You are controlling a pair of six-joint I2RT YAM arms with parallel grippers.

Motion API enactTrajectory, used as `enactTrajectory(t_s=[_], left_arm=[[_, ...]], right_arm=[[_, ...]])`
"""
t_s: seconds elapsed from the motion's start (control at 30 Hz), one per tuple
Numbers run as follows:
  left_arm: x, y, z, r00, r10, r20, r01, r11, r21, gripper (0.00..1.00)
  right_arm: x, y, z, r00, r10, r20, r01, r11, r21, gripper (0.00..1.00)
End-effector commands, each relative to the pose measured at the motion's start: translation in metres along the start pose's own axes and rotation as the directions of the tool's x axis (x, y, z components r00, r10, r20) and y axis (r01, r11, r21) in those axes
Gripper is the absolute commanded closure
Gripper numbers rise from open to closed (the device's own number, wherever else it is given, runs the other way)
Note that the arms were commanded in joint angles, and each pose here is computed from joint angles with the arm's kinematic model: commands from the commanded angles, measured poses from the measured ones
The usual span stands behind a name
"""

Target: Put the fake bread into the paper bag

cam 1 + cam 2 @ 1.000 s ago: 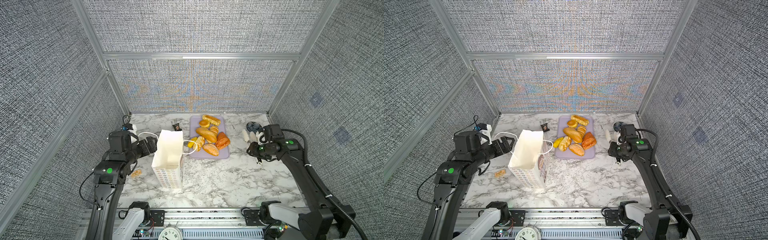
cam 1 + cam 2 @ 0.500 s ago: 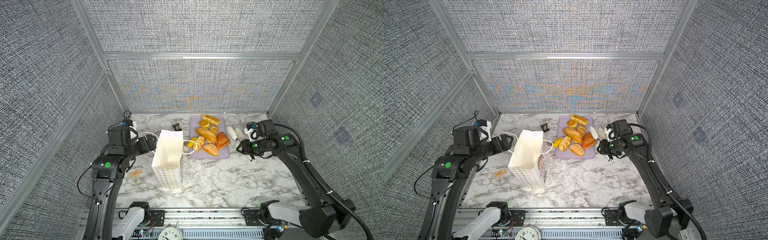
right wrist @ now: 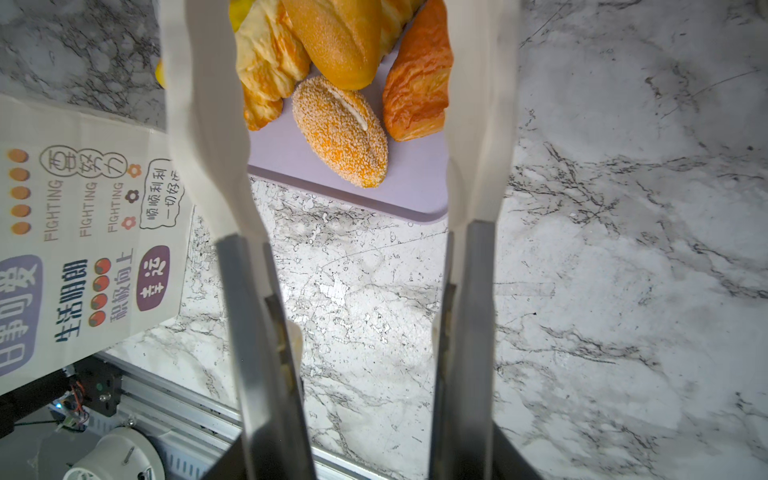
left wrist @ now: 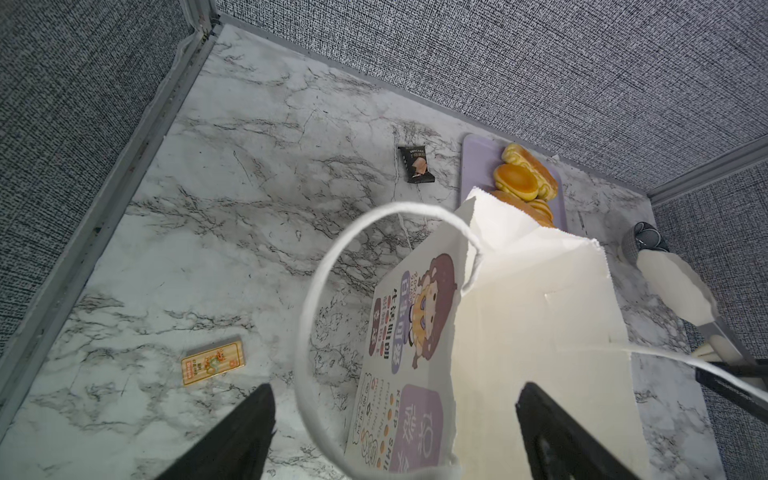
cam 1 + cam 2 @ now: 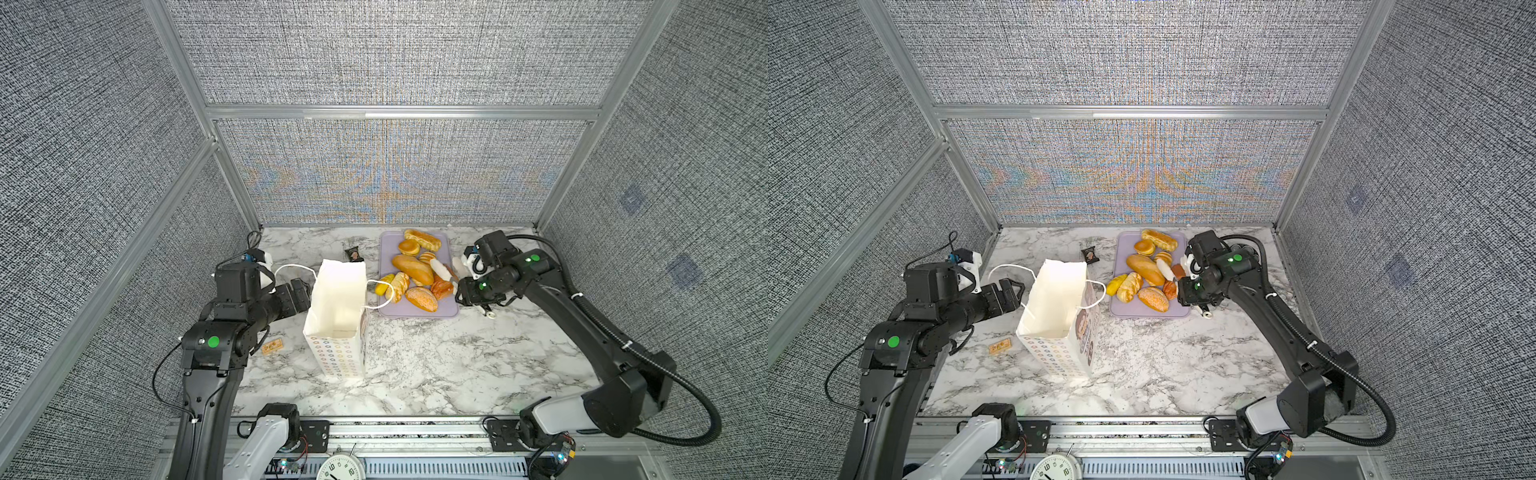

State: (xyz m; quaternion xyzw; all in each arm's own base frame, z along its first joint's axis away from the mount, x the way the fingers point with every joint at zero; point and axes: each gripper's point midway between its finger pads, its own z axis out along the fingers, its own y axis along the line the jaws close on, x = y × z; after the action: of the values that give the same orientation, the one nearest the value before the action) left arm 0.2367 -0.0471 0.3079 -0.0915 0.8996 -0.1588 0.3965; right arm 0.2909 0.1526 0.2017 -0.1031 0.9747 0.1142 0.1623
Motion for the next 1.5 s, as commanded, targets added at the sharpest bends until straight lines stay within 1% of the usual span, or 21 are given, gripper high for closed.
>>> enactTrajectory(t_s=[0.0,0.1,0.43,0.8,0.9,1.17,1.37,1.47], left_arm=[[-0.002,-0.009,0.001,1.000,-0.009,0.013,0.008,0.998,0.057,0.08],[0.004,-0.014,0.010,1.000,-0.015,-0.020,0.017,0.996,0.091,0.08],[0.019,-0.019,0.040,0.993,-0.054,-0.101,0.069,0.986,0.152,0.17],[0.029,-0.021,0.052,0.989,-0.070,-0.128,0.093,0.979,0.182,0.26],[0.032,-0.019,0.056,0.988,-0.069,-0.136,0.093,0.980,0.174,0.29],[0.035,-0.015,0.061,0.988,-0.066,-0.137,0.089,0.982,0.165,0.41],[0.035,-0.013,0.061,0.990,-0.066,-0.127,0.086,0.984,0.158,0.55],[0.034,-0.013,0.060,0.991,-0.068,-0.120,0.086,0.984,0.159,0.58]], right_arm=[[-0.002,0.004,0.007,1.000,-0.026,-0.014,0.026,1.000,-0.008,0.45],[-0.001,0.006,0.016,0.999,-0.031,-0.035,0.031,0.999,-0.016,0.44],[-0.002,0.006,0.040,0.996,-0.039,-0.079,0.038,0.999,-0.022,0.42],[-0.013,0.007,0.066,0.992,-0.049,-0.120,0.047,0.999,-0.023,0.38],[-0.017,0.009,0.071,0.991,-0.053,-0.124,0.050,0.998,-0.028,0.37],[-0.026,0.009,0.089,0.986,-0.061,-0.154,0.057,0.998,-0.031,0.36],[-0.031,0.010,0.097,0.985,-0.063,-0.161,0.057,0.998,-0.041,0.36],[-0.031,0.011,0.098,0.985,-0.064,-0.160,0.057,0.997,-0.047,0.36]])
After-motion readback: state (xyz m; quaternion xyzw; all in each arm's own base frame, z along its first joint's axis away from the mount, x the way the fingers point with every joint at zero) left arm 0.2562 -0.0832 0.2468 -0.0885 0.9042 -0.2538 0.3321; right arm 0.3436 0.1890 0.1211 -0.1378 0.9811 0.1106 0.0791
